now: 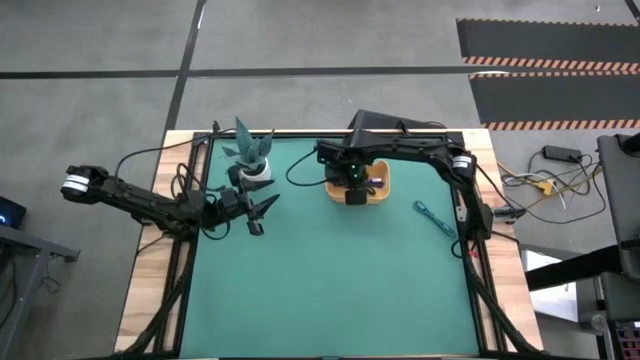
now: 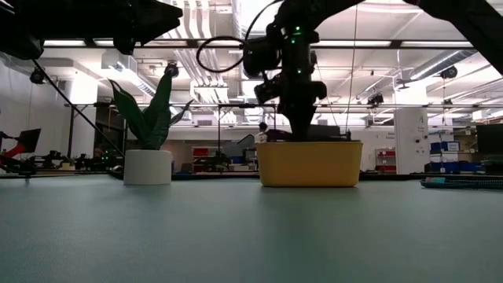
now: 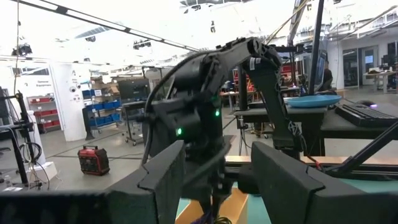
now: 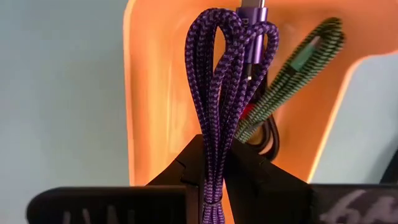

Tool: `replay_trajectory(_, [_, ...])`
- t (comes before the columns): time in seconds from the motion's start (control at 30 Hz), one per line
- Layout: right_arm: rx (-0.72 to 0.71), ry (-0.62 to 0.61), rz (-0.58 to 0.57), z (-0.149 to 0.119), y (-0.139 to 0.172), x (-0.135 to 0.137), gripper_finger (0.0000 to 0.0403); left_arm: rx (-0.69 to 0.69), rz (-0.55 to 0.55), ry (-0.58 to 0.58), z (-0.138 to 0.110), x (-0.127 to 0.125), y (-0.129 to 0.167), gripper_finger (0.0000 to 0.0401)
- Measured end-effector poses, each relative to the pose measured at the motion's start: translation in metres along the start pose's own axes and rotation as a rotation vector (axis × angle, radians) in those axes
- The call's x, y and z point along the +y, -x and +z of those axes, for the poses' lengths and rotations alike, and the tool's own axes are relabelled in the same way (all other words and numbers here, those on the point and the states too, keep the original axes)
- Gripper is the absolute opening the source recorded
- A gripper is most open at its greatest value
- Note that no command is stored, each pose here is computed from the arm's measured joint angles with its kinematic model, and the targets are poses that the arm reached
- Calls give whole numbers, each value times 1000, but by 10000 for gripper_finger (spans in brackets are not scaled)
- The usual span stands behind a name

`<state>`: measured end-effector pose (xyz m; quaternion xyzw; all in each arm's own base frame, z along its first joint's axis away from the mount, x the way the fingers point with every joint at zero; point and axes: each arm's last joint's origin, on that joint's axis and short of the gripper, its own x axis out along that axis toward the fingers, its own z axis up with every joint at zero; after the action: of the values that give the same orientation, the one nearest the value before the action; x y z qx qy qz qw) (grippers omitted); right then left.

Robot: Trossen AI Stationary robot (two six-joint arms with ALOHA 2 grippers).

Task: Pick and place USB-C Cables
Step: Put the purple charger cable into the yellow bin

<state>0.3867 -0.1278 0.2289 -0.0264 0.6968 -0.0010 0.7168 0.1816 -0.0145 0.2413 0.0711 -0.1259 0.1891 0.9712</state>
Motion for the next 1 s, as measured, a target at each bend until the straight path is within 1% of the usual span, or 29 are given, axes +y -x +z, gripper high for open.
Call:
replay_trajectory(0.17, [21, 7, 8, 4, -12, -1, 34, 0, 0, 0, 0, 0, 0, 171])
replay_trajectory(0.73, [-25, 5, -8, 9, -13, -3, 34, 1, -1, 4, 0, 0, 0, 171])
replay_trajectory(1.0, [-40, 5, -6, 9, -21, -3, 34, 1, -1, 4, 0, 0, 0, 171])
